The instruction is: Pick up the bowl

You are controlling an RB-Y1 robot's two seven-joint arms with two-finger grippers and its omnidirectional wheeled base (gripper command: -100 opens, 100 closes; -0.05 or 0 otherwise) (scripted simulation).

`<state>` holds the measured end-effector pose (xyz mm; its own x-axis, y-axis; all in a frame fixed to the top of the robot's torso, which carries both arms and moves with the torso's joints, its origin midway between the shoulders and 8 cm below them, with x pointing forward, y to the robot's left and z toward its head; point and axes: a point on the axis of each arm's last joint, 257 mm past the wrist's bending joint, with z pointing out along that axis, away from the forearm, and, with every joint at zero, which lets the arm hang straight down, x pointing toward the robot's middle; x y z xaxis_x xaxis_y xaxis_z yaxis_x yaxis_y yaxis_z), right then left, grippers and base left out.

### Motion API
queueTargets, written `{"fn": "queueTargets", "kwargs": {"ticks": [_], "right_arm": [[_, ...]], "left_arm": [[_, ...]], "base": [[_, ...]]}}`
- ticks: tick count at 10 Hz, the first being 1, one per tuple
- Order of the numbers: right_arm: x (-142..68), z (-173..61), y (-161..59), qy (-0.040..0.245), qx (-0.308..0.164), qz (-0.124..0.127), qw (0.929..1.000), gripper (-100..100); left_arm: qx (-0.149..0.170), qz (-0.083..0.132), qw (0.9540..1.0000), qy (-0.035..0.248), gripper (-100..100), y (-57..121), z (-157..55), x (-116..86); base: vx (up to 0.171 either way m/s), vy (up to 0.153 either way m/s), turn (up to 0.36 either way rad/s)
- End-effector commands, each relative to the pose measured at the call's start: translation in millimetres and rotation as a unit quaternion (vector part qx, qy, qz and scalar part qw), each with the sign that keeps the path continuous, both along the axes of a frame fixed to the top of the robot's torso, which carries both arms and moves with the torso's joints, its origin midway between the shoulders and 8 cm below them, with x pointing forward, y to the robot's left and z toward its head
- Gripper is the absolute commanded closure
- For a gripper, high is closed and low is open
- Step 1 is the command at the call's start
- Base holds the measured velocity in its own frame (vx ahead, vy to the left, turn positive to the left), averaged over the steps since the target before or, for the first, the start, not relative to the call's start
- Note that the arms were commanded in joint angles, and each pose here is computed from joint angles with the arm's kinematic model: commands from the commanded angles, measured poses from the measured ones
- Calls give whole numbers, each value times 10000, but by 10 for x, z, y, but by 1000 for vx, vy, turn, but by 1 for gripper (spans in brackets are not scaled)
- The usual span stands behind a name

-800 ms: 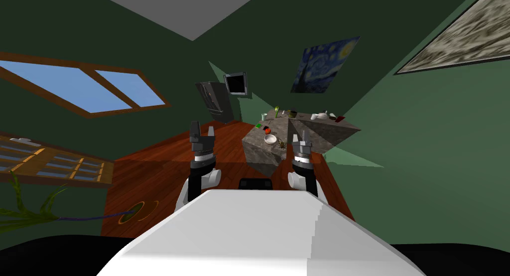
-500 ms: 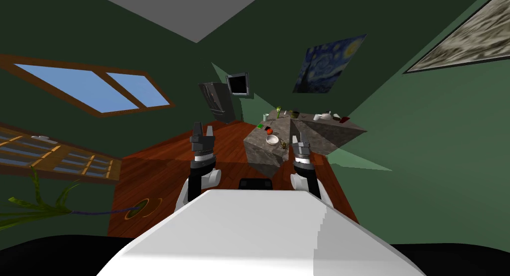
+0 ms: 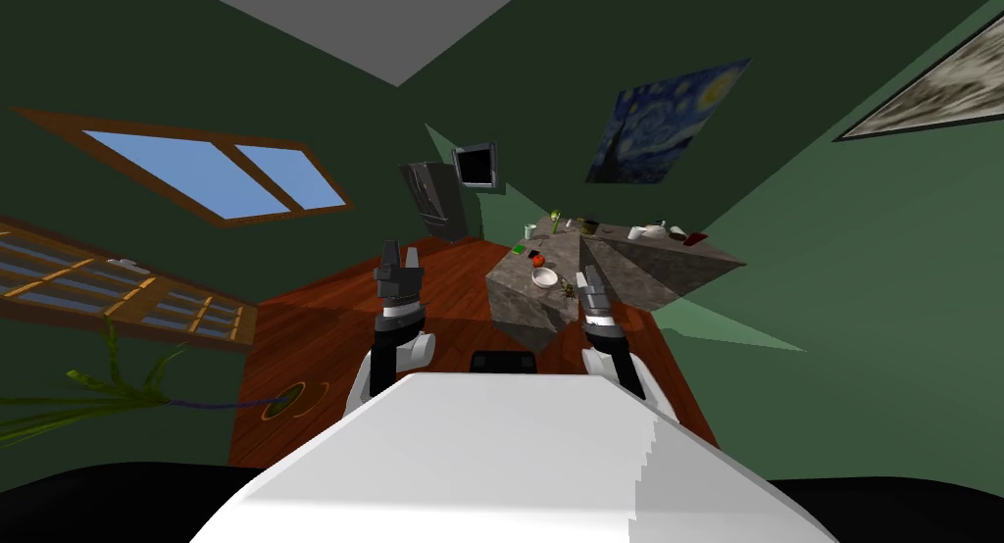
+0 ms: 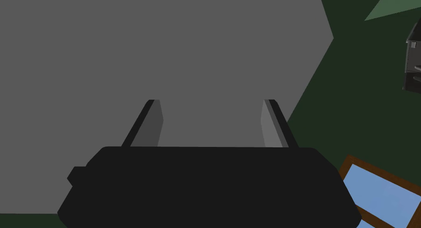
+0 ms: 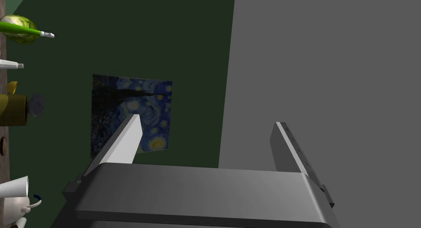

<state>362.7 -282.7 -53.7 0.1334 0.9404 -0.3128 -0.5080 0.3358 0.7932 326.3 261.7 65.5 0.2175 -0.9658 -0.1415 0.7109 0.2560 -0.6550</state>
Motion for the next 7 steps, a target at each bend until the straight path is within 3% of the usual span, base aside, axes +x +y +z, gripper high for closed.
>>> {"fn": "queueTargets", "kwargs": {"ticks": [1,4,7], "right_arm": [[21,-128,-67,171,-345,-22,9993,-100],[27,-227,-116,311,-701,20,9971,-100],[29,-417,-260,562,-1304,26,9899,-100]], "left_arm": [[0,0,10000,0,0,0,0,0],[0,0,10000,0,0,0,0,0],[0,0,10000,0,0,0,0,0]], "base": [[34,94,149],[46,73,68],[56,100,131]]}}
